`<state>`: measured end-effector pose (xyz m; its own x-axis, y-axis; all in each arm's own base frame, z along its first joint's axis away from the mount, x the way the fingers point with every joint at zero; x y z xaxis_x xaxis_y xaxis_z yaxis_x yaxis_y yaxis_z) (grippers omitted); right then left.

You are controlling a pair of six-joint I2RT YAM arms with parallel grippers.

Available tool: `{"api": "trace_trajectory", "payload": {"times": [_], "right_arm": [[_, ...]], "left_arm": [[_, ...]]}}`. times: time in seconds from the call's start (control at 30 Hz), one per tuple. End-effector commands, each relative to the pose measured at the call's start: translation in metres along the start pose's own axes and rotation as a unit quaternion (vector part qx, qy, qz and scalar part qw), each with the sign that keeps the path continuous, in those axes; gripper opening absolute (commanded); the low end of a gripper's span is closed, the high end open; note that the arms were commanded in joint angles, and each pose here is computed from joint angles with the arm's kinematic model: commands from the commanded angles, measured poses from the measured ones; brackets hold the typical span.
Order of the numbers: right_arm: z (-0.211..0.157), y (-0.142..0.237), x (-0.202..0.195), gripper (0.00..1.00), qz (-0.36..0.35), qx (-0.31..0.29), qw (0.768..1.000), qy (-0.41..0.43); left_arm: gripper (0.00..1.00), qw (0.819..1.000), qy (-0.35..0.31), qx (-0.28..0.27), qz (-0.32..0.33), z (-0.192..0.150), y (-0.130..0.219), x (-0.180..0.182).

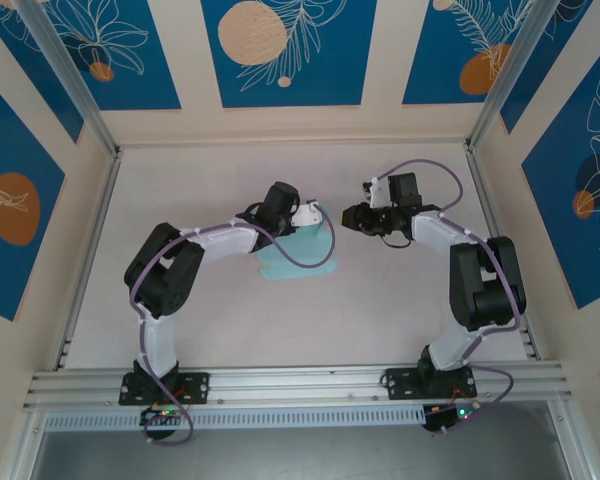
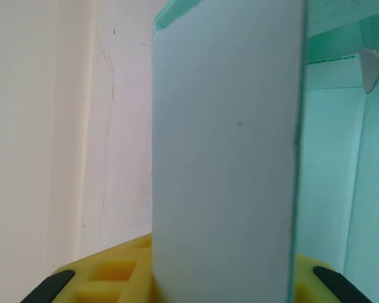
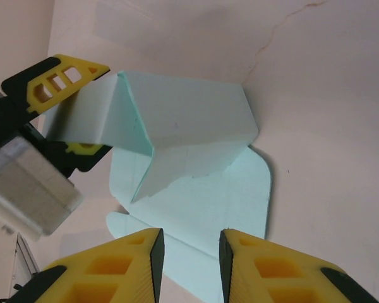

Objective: Fold the paper box

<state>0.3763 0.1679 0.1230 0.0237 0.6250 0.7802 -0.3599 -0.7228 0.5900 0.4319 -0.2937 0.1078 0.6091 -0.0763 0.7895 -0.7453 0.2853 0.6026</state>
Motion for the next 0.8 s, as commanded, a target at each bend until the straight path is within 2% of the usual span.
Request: {"api": "trace_trajectory", "payload": {"times": [0.0,0.1,0.23,0.47,0.77], "right_arm": [[0.006,-0.015,0.013,0.33,0.039,0.002,0.998,0.052],[0.008,-0.026,0.005,0.38,0.035,-0.015,0.996,0.079],[0.009,-0.036,-0.001,0.39,0.028,-0.025,0.993,0.113],[0.000,-0.052,0.003,0.42,0.066,-0.015,0.988,0.142],[-0.018,-0.065,0.004,0.45,0.081,0.000,0.983,0.163]], "left_arm": [[0.26,0.997,-0.036,0.017,-0.071,-0.009,-0.005,-0.048],[0.26,0.996,-0.051,0.022,-0.074,-0.010,-0.005,-0.051],[0.26,0.995,-0.062,0.026,-0.076,-0.011,-0.004,-0.050],[0.26,0.993,-0.071,0.027,-0.091,-0.010,-0.002,-0.048],[0.26,0.989,-0.077,0.026,-0.122,-0.007,-0.007,-0.050]]}}
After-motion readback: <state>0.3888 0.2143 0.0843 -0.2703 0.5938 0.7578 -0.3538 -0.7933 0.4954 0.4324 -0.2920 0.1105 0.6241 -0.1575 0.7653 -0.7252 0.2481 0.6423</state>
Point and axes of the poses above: each hand's point on the last joint's axis, 136 mm out from that joint toward the fingers, its own y axis back along the fingers, its own x axis along the line the jaws close on, z = x × y, the point moved 2 cm from there along y, back along the fingers, and after that the axes turned 15 degrees about -y, right-handed, at the moved point
